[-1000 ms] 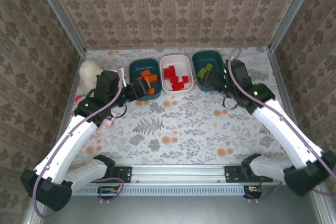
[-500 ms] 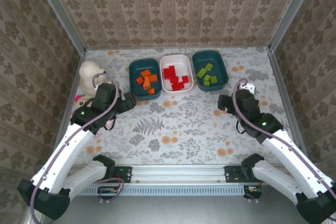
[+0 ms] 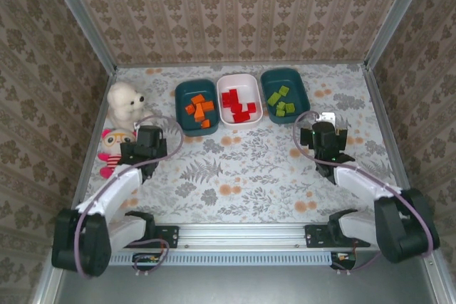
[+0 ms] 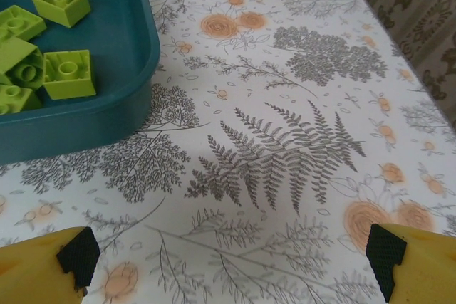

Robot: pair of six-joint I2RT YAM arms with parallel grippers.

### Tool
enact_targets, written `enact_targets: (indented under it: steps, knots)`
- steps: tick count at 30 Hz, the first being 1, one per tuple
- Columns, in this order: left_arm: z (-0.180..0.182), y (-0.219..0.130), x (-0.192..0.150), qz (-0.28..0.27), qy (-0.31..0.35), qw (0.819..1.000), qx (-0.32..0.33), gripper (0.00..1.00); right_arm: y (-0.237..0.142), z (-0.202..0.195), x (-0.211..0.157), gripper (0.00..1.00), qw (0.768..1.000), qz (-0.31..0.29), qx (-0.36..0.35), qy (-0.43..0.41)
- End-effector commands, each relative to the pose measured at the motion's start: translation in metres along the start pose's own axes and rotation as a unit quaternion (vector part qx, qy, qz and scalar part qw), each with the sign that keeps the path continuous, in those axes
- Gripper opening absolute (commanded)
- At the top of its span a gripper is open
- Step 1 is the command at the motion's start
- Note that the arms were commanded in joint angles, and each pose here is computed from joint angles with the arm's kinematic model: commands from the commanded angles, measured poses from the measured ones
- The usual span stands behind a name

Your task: Sort the legos into containers by color

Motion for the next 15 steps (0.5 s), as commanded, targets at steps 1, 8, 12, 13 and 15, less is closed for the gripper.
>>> enact_targets:
  steps: [1,8,12,13,15]
  knots:
    - [-0.022,0.019,0.038,-0.065,-0.008,0.996,-0.064,1.00,0.014,0.001,0.028,1.00,0.997,-0.062,0.018,0.031]
    - [-0.032,0.055,0.059,-0.099,-0.032,0.990,-0.100,1.00,0.041,-0.003,0.038,1.00,0.994,-0.094,0.041,0.037]
    - [-0.034,0.056,0.066,-0.129,-0.005,0.985,-0.115,1.00,0.047,-0.006,0.025,1.00,0.991,-0.109,0.050,0.064]
    - [-0.032,0.053,0.066,-0.144,-0.006,0.982,-0.118,1.00,0.046,-0.004,0.021,1.00,0.990,-0.117,0.054,0.063]
    - [-0.031,0.051,0.059,-0.181,-0.012,0.975,-0.129,1.00,0.043,-0.005,0.015,1.00,0.987,-0.139,0.048,0.069]
Point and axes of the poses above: each hand's point on the last joint's axis, 136 mm out from that joint toward the fingers, its own y axis out along the fingers, its own z axis along the line the jaws close on, x = y × z, the point moved 2 cm from there along -y, back along the fingers, and after that the axes turned 11 degrees about -y, right-handed, at the moved point
